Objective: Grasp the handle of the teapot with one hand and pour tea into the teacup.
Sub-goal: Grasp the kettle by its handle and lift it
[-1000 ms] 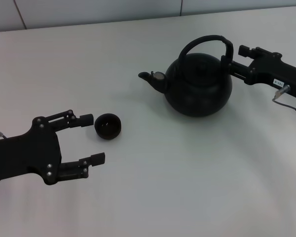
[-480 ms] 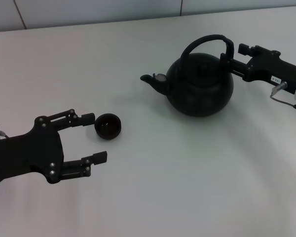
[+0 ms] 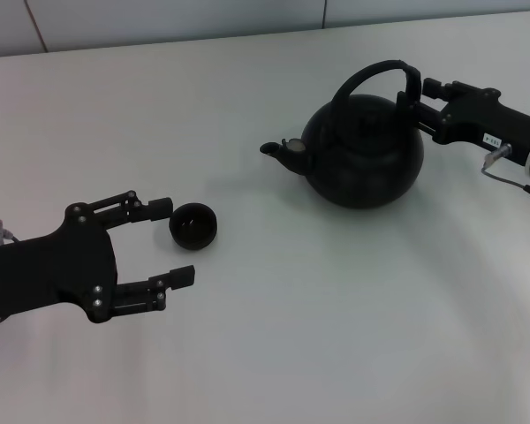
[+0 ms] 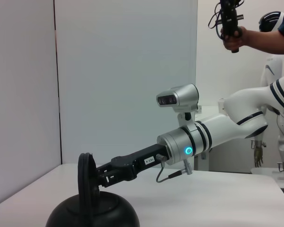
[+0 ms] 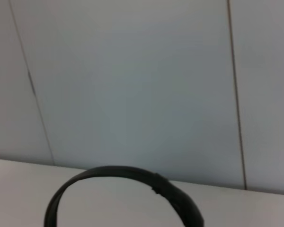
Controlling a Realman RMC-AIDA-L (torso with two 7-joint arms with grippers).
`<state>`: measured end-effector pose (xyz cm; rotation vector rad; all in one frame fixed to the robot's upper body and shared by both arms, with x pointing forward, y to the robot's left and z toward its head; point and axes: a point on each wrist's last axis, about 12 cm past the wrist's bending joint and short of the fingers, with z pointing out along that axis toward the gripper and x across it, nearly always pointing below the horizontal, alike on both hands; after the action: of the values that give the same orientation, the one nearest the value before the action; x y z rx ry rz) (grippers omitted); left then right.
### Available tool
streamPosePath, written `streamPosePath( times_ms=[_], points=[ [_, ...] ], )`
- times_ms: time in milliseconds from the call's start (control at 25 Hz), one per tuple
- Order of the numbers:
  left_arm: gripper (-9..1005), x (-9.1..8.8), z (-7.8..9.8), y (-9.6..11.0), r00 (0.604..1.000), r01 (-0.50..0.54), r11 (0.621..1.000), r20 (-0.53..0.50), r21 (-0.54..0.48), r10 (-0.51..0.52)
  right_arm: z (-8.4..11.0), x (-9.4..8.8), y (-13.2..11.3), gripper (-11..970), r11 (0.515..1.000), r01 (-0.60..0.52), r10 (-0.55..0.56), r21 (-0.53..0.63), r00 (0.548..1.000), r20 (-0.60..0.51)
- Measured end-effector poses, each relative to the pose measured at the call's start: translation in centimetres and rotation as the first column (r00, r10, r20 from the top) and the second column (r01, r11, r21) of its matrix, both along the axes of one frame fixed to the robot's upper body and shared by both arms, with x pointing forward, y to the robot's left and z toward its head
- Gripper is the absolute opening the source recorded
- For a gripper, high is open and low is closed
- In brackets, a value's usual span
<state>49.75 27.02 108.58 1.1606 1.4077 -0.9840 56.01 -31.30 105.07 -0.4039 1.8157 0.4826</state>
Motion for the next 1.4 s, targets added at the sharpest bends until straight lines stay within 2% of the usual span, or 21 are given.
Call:
streamPosePath(
  times_ms=[200, 400, 640, 1120, 1400],
  points=[
    [786, 0.1, 0.0, -0.1, 1.0, 0.0, 1.0, 0.003, 0.0, 0.0, 0.0, 0.1, 0.3, 508, 1.0, -0.017, 0.017, -0.007, 1.0, 0.0],
    [786, 0.1, 0.0, -0.2, 1.0, 0.0, 1.0, 0.003, -0.001, 0.0, 0.1, 0.3, 0.5, 279, 0.999, -0.025, 0.026, -0.026, 1.0, 0.013],
    [786, 0.1, 0.0, -0.3, 1.0, -0.001, 1.0, 0.001, -0.003, 0.001, 0.1, 0.5, 0.8, 110, 0.999, -0.035, 0.036, -0.04, 0.999, 0.012],
    [786, 0.1, 0.0, -0.2, 1.0, -0.003, 1.0, 0.005, 0.001, 0.003, 0.0, 0.6, 1.5, 108, 0.996, -0.066, 0.068, -0.067, 0.997, 0.035],
    [786, 0.2, 0.1, 0.0, 1.0, -0.006, 1.0, 0.003, 0.004, 0.006, 0.9, 1.2, 2.1, 107, 0.993, -0.094, 0.098, -0.07, 0.993, 0.065]
  ],
)
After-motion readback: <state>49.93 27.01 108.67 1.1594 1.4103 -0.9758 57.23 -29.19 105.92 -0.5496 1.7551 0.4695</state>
